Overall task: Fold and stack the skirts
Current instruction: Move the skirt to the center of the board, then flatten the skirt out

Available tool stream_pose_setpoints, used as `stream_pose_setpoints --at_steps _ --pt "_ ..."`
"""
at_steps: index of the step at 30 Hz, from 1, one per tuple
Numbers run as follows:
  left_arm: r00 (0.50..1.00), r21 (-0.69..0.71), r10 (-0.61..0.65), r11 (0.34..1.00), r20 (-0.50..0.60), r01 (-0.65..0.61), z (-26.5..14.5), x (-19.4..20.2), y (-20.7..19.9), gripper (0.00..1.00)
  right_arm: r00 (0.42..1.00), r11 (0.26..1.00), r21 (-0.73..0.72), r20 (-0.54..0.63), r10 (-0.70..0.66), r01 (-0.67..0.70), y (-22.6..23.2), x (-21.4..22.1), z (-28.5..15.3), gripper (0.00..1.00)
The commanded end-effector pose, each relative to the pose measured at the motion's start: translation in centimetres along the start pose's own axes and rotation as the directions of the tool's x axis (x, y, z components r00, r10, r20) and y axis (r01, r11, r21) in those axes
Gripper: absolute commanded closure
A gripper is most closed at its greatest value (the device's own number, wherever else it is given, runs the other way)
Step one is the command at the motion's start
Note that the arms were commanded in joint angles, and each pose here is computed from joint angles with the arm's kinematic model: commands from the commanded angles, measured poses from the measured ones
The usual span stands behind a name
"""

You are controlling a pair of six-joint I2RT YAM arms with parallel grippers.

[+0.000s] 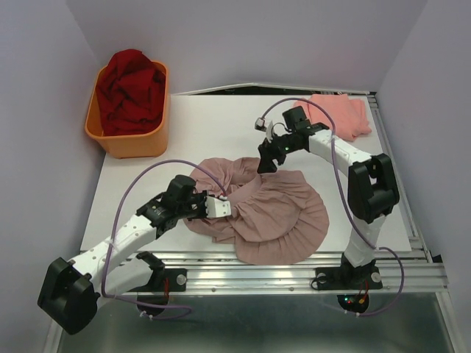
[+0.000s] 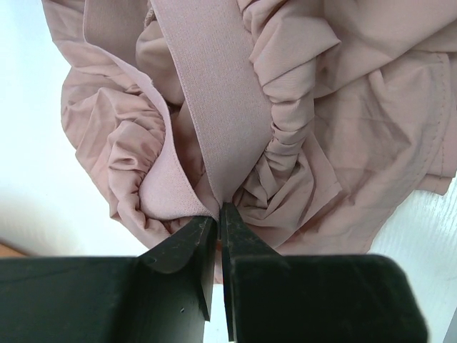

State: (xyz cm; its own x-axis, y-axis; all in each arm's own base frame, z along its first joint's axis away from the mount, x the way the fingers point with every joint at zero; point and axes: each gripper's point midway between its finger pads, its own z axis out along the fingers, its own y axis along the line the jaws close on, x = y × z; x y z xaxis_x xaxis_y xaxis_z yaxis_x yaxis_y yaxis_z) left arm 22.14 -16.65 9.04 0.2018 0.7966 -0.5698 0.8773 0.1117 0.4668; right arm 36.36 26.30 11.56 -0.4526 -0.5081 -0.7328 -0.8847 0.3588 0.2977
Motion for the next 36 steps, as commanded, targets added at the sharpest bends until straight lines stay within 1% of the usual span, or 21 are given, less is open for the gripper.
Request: stream_pose_setpoints --at_steps 1,6,11,12,14,15,16,17,18,20,23,24,25,26,27,28,29,32,34,36 --pt "1.000 -0.044 -0.011 0.999 0.003 0.011 -0.4 -0.4 0.9 0.82 0.992 0.985 -0.120 -0.004 -0.127 0.125 2.3 -1.1 1.3 0.30" --pt "1.000 -0.049 -0.007 0.999 0.004 0.007 -0.4 -0.5 1.1 0.82 0.988 0.975 -0.177 -0.050 -0.144 0.133 3.3 0.3 2.0 0.30" --pt "1.000 -0.056 -0.005 0.998 -0.005 0.004 -0.4 -0.4 1.4 0.82 0.983 0.971 -0.197 -0.093 -0.159 0.138 3.6 1.6 3.1 0.30" --pt "1.000 -0.060 -0.004 0.998 -0.005 0.004 -0.4 -0.5 1.5 0.82 0.982 0.970 -0.200 -0.102 -0.161 0.138 3.6 1.9 3.2 0.34" --pt "1.000 -0.063 -0.007 0.998 -0.009 0.007 -0.4 -0.4 1.6 0.82 0.982 0.970 -0.203 -0.106 -0.158 0.134 3.6 2.0 3.2 0.45" --pt "1.000 -0.073 -0.012 0.997 -0.017 0.010 -0.4 -0.3 1.7 0.82 0.981 0.969 -0.200 -0.105 -0.166 0.143 3.6 1.9 3.1 0.59" --pt "0.999 -0.080 -0.027 0.996 -0.018 0.025 -0.5 -0.3 1.8 0.82 0.979 0.968 -0.202 -0.109 -0.174 0.149 3.7 1.9 2.8 0.68" --pt "0.999 -0.091 -0.038 0.995 -0.030 0.036 -0.6 -0.1 2.1 0.80 0.976 0.968 -0.187 -0.105 -0.188 0.166 4.0 1.4 2.0 0.92" --pt "0.998 -0.096 -0.055 0.994 -0.041 0.051 -0.6 0.1 2.1 0.78 0.974 0.969 -0.172 -0.106 -0.200 0.180 4.1 1.3 1.5 0.99" --pt "0.993 -0.117 -0.108 0.988 -0.053 0.101 -1.0 0.3 2.6 0.74 0.966 0.965 -0.135 -0.096 -0.239 0.225 4.4 0.7 0.3 0.99" --pt "0.978 -0.163 -0.194 0.970 -0.075 0.180 -2.0 1.4 3.8 0.67 0.952 0.955 -0.046 -0.078 -0.296 0.293 5.2 -0.3 -2.5 0.99" --pt "0.973 -0.159 -0.215 0.967 -0.078 0.201 -2.3 1.7 3.8 0.64 0.947 0.951 -0.005 -0.087 -0.310 0.311 5.1 -0.5 -3.3 0.99" --pt "0.970 -0.175 -0.231 0.960 -0.069 0.217 -2.8 1.7 4.5 0.54 0.940 0.941 0.032 -0.074 -0.333 0.336 5.6 -1.0 -4.6 0.99" --pt "0.959 -0.199 -0.274 0.946 -0.071 0.256 -3.6 2.6 5.3 0.49 0.937 0.937 0.052 -0.070 -0.342 0.346 5.8 -1.3 -5.2 0.99" --pt "0.960 -0.176 -0.279 0.947 -0.038 0.268 -4.2 1.9 5.7 0.43 0.930 0.925 0.095 -0.060 -0.363 0.368 6.1 -2.0 -6.5 0.99" --pt "0.958 -0.175 -0.284 0.945 -0.021 0.277 -4.7 1.8 6.1 0.43 0.931 0.926 0.104 -0.078 -0.356 0.363 5.8 -1.5 -6.4 0.99" --pt "0.959 -0.179 -0.284 0.943 -0.001 0.279 -5.3 1.4 6.5 0.38 0.929 0.922 0.122 -0.074 -0.362 0.368 6.2 -1.5 -7.1 0.99" --pt "0.964 -0.142 -0.249 0.955 0.097 0.261 -6.6 -1.4 7.3 0.34 0.927 0.914 0.152 -0.081 -0.367 0.376 6.4 -1.4 -8.0 0.99" --pt "0.962 -0.124 -0.232 0.960 0.140 0.250 -7.2 -3.0 7.9 0.33 0.927 0.913 0.159 -0.089 -0.365 0.375 6.4 -1.2 -8.2 0.99" --pt "0.956 -0.065 -0.230 0.967 0.182 0.245 -6.9 -4.1 7.6 0.31 0.927 0.913 0.162 -0.089 -0.364 0.374 6.5 -1.1 -8.3 0.99"
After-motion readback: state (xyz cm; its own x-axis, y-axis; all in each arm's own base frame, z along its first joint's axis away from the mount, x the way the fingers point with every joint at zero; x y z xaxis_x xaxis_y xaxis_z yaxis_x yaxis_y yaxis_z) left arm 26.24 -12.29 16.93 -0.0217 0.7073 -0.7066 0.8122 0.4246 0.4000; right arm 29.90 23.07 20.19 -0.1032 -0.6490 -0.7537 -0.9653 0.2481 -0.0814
